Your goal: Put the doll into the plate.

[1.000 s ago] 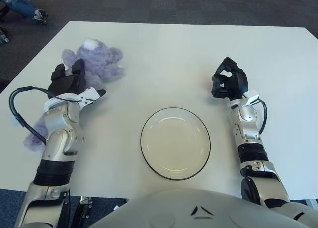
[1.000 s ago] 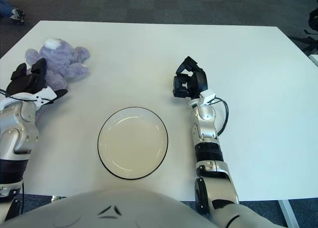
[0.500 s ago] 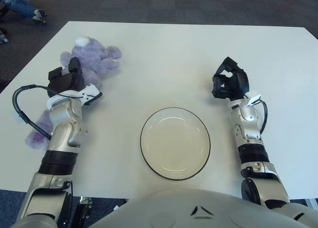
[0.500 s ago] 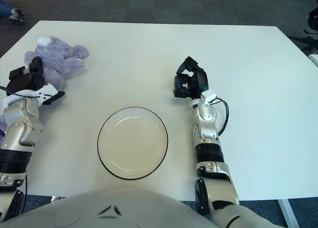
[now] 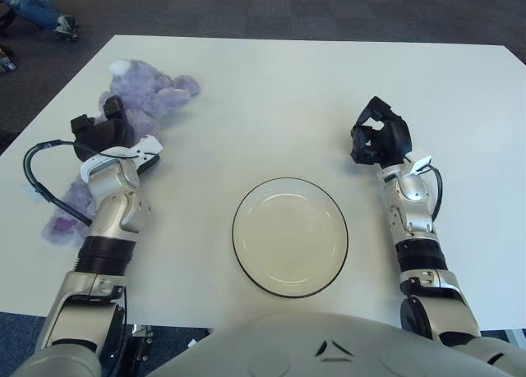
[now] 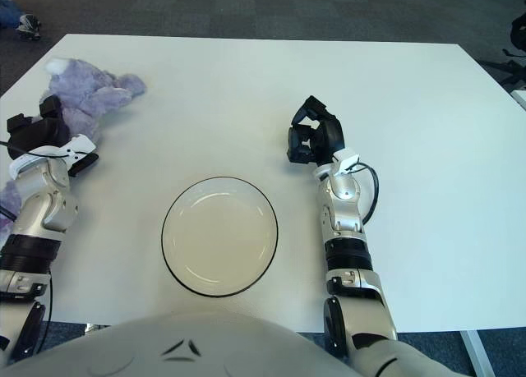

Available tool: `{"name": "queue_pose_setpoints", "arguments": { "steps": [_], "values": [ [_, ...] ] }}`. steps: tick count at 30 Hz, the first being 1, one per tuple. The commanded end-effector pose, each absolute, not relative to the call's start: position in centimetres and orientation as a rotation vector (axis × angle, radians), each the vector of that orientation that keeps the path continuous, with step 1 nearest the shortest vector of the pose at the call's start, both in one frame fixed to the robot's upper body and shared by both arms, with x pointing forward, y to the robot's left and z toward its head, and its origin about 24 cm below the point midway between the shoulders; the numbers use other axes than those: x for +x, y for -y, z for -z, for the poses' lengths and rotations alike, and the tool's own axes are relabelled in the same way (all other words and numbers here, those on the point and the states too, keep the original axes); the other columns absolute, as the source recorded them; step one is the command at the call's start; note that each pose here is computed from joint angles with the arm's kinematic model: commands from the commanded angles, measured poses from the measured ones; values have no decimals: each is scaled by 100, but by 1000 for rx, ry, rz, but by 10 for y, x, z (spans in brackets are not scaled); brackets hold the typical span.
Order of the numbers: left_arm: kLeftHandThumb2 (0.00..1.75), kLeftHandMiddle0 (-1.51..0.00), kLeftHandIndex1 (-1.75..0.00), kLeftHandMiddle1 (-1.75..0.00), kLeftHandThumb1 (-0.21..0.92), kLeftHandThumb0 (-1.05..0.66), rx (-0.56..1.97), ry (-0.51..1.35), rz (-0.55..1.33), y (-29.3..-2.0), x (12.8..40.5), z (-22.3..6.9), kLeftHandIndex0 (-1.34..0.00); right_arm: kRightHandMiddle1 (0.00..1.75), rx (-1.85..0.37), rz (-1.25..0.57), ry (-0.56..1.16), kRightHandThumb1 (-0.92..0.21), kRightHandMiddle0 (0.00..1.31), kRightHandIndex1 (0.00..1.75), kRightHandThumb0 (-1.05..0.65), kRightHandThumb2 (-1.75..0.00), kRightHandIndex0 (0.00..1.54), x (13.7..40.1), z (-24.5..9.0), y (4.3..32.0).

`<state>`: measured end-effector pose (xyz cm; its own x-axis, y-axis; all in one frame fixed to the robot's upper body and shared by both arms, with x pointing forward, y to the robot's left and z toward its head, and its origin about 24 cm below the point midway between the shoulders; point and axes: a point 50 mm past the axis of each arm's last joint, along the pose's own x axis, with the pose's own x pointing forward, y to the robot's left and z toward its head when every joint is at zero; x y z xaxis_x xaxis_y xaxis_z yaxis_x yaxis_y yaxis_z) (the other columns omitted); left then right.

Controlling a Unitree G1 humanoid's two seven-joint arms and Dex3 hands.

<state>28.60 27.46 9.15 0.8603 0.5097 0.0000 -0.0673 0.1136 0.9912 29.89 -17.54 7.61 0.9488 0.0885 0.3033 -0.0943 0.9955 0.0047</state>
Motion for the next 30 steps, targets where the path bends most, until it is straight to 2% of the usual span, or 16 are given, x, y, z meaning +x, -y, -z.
{"name": "queue_pose_setpoints", "arguments": {
  "steps": [1,7,10,13,17,27,30],
  "values": [
    [124,0,-57,-124,11,-1,1396,-427,-422,-273,286,-81,0,175,36,-89,307,-36,58,175,-47,-127,126,298,-78,178],
    [127,0,-64,-140,13,5,1397,-437,-446,-270,286,-82,0,175,38,-89,301,-34,59,175,-47,-129,127,298,-79,178],
    [130,0,-67,-165,14,9,1402,-445,-452,-269,286,-83,0,175,36,-89,298,-33,61,175,-48,-131,128,297,-79,178],
    [132,0,-72,-171,16,11,1410,-450,-455,-267,286,-84,0,175,34,-90,296,-32,61,175,-48,-132,129,297,-79,178],
    [133,-1,-86,-174,16,15,1419,-450,-458,-264,287,-86,0,175,34,-91,293,-31,62,175,-49,-133,129,297,-80,179],
    [140,-17,-147,-175,17,20,1453,-400,-437,-260,287,-87,0,175,38,-99,296,-32,61,175,-48,-132,128,297,-80,178],
    [124,-39,-165,-175,35,36,1460,-380,-433,-259,286,-87,0,175,37,-102,296,-33,60,175,-48,-130,127,297,-80,178]
  ]
}}
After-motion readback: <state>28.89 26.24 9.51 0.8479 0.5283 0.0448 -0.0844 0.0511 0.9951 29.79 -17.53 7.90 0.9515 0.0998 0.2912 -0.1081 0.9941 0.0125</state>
